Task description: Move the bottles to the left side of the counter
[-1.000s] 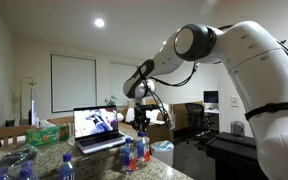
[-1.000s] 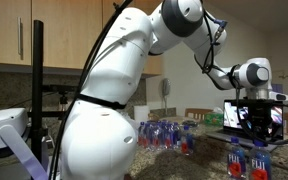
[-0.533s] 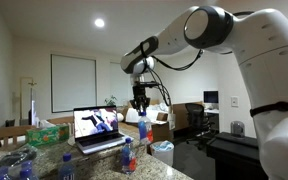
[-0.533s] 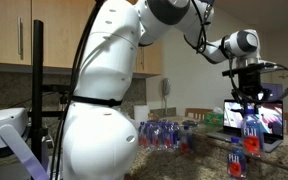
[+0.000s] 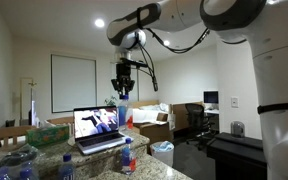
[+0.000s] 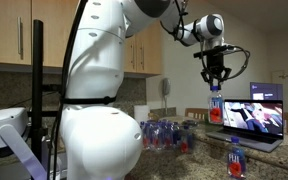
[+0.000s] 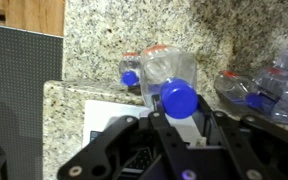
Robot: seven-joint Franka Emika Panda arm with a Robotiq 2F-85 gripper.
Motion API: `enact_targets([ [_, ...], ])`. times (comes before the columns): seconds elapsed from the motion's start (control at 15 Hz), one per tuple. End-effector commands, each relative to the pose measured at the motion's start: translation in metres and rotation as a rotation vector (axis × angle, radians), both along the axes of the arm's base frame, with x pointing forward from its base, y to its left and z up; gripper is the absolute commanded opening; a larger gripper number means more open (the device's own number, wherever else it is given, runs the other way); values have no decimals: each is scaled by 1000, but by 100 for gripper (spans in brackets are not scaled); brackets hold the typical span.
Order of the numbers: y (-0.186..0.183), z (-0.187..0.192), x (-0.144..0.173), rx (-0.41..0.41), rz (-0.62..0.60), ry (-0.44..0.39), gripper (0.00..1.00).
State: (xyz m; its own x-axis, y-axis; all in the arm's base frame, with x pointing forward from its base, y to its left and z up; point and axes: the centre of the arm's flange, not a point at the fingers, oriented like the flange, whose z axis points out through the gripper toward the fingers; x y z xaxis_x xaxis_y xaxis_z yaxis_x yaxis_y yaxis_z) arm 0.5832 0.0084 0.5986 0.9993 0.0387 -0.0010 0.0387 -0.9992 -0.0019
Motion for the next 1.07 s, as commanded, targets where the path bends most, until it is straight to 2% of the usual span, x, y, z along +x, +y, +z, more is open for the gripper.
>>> enact_targets([
  [0.0,58,-32,19,19,71,14,14],
  [0.07,74,-45,23,20,98,22,14],
  [0.2,100,-75,32,21,98,-16,14],
  [0.47,132,-137,56,46,-24,-84,14],
  [0.73,137,-174,63,38,-158,-23,14],
  [0.93,131,-172,59,33,-166,-1,14],
  [1.0,134,-180,66,32,-141,-11,33],
])
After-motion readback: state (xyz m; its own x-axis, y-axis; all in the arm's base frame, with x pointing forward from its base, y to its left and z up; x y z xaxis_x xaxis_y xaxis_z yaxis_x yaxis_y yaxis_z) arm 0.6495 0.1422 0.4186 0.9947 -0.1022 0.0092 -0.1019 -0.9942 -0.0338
